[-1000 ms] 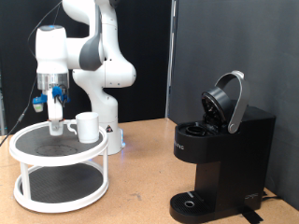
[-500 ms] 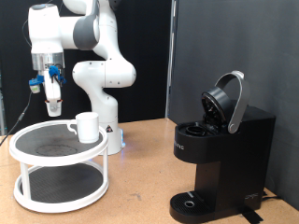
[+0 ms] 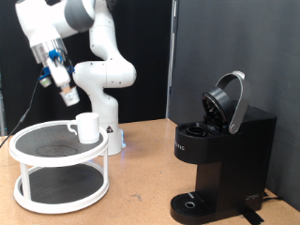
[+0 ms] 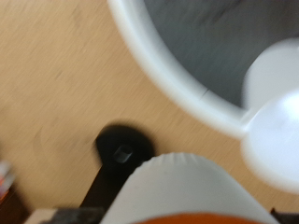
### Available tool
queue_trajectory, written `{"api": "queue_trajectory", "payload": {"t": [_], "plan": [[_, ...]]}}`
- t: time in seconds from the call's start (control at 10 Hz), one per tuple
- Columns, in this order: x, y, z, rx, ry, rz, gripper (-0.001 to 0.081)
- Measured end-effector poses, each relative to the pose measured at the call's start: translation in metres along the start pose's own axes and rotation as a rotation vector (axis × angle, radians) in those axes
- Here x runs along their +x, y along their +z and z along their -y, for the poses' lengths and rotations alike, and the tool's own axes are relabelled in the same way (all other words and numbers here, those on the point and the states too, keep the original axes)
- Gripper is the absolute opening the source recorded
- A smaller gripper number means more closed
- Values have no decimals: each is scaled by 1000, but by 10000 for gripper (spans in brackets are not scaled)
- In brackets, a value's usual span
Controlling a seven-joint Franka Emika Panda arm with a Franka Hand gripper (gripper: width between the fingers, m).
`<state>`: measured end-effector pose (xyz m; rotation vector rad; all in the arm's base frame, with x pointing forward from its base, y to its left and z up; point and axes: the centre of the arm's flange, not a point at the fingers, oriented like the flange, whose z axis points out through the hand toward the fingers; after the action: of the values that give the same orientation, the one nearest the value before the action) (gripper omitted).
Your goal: Make a cup of coffee with the keurig machine
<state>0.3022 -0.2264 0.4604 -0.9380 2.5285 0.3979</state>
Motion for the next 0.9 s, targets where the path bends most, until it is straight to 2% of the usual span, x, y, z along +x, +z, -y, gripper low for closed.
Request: {"api": "queue_trajectory", "payload": {"t": [0.1,0.2,0.3,0.4,0.5,0.6,0.7,0.8,0.9], "plan": [[-14,-6,-1,0,10,34,290],[-22,-7,-2,1,22,37,290],[-21,-6,-2,0,20,36,290],[-22,-5,-3,-37,36,68,290],[-28,-4,-5,-88,58,151,290],[-41,-5,-6,-154,64,263,290],[-56,-6,-9,-241,71,362,290],[-72,-5,-8,-281,74,425,290],[-87,-2,-10,-298,71,449,290]]}}
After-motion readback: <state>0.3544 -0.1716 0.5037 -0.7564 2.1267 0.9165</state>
